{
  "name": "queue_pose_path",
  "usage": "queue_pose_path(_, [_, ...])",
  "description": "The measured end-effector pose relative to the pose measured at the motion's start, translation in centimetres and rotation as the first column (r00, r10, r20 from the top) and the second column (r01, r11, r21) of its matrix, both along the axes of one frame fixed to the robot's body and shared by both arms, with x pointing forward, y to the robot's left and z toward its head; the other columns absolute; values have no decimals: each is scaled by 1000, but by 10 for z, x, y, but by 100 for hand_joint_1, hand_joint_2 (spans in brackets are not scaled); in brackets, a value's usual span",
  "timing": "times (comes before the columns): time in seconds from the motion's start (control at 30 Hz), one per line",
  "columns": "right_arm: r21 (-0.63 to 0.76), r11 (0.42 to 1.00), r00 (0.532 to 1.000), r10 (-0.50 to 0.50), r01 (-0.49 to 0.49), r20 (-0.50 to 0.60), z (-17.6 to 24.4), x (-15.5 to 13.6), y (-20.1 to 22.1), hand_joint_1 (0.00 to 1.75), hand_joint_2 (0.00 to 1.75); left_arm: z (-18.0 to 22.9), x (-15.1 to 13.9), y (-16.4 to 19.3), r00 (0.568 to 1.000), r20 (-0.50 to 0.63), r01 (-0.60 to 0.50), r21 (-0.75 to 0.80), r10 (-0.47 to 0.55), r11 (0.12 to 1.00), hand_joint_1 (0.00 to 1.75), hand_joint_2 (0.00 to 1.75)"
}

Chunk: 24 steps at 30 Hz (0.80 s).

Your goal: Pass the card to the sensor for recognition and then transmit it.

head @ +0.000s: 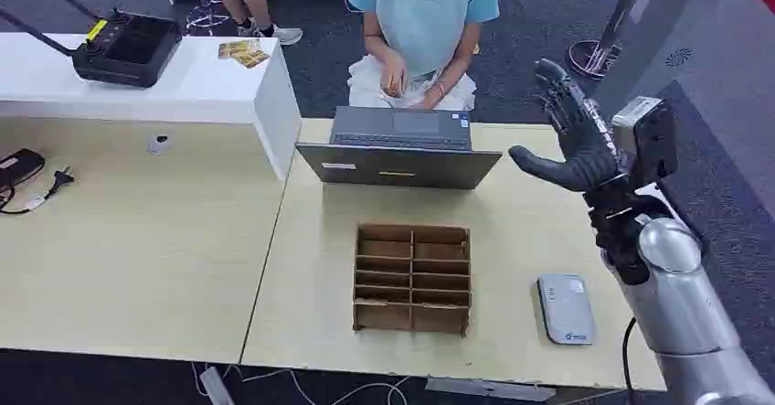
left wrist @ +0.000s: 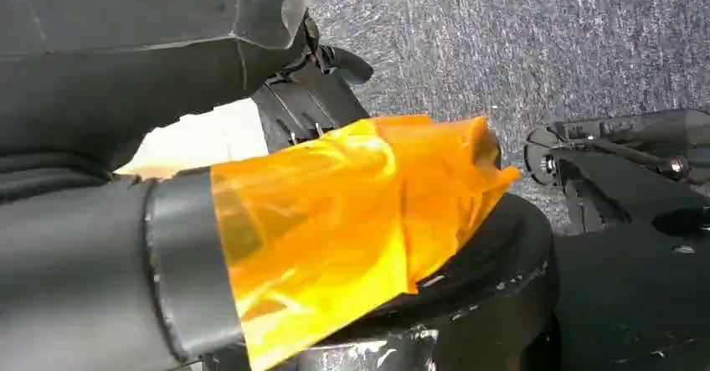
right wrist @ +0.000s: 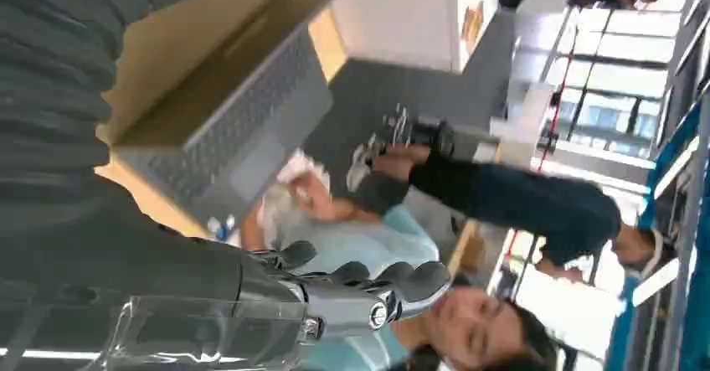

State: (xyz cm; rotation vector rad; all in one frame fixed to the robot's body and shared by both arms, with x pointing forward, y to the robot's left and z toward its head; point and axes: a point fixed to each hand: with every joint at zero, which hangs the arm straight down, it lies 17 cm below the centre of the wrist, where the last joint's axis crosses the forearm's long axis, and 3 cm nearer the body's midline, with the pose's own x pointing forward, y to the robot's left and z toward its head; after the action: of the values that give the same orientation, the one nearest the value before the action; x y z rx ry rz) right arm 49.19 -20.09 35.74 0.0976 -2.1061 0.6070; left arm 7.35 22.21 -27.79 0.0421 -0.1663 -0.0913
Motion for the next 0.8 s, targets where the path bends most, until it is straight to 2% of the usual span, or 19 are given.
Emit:
queue_pose_path(0.07, [-49,997,997,-57,60,49,9,5,2,0,175,0,0,-1,1000,0,-2,-1,2,1000,0,0])
queue_pose_path(0.23, [-135,981,982,-119,140,149,30,7,19,0,175,0,0,-1,1000,0,2,0,-2,1000,0,0])
queue_pose_path(0.33, [-188,956,955,-182,227,233,45,11,24,0,175,0,0,-1,1000,0,6,0,-6,1000,0,0])
queue_pose_path(0.47, [-282,840,839,-313,463,446,70,17,26,0,175,0,0,-1,1000,-1,22,1,-22,1000,0,0])
queue_pose_path(0.6, [-308,752,746,-346,584,570,88,17,37,0,175,0,0,-2,999,-2,41,0,-41,999,0,0])
queue_pose_path(0.73, [-310,726,713,-343,614,612,97,17,45,0,175,0,0,-2,999,-2,50,-1,-50,999,0,0])
queue_pose_path(0.8, [-317,688,680,-348,653,646,99,18,47,0,175,0,-1,-2,998,-3,61,0,-61,998,0,0])
